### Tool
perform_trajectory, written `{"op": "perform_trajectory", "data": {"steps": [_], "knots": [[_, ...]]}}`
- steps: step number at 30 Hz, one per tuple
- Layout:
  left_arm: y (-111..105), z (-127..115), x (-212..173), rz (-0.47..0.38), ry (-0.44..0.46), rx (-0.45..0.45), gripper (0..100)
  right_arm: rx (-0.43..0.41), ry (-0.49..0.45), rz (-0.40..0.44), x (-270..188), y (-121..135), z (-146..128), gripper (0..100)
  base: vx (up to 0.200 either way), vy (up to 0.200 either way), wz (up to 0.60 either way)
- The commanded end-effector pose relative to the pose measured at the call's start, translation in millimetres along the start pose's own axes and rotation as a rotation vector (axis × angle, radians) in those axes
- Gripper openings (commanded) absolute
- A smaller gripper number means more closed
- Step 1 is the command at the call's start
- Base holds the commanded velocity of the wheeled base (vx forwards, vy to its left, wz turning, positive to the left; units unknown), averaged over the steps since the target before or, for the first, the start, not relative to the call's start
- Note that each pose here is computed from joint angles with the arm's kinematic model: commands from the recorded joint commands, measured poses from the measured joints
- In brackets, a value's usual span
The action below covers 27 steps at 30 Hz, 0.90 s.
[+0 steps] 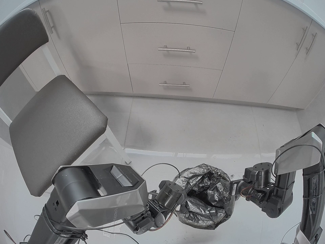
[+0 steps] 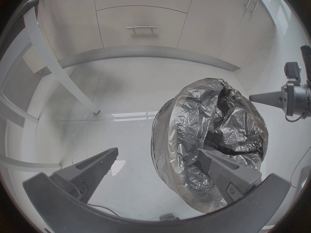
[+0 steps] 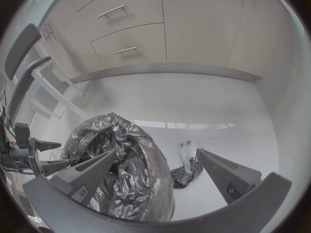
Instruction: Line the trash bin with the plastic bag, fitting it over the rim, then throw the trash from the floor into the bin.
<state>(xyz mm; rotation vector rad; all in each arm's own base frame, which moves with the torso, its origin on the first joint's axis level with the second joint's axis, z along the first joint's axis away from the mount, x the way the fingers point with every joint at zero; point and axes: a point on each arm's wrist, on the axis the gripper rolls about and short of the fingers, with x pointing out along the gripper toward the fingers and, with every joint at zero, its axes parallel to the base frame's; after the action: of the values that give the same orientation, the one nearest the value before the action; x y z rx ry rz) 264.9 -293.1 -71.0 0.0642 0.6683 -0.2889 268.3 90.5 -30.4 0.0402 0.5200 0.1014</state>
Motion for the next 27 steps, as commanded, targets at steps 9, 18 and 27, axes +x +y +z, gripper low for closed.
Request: {"op": "perform_trajectory", "data": {"steps": [9, 18, 27], "knots": [[0.0, 0.3, 0.0, 0.0, -0.002, -0.002, 100, -0.015, -0.081, 0.03, 42.7, 16.6, 10.8, 100, 0.0, 0.0, 0.0], [-0.3, 0.6, 0.1, -0.001, -0.003, -0.002, 100, -0.023, -0.058, 0.033, 57.5, 23.0, 13.8, 100, 0.0, 0.0, 0.0], [-0.1, 0.4, 0.0, -0.001, -0.003, -0.004, 100, -0.011, -0.049, 0.0, 56.5, 12.0, 14.7, 100, 0.0, 0.0, 0.0]]}}
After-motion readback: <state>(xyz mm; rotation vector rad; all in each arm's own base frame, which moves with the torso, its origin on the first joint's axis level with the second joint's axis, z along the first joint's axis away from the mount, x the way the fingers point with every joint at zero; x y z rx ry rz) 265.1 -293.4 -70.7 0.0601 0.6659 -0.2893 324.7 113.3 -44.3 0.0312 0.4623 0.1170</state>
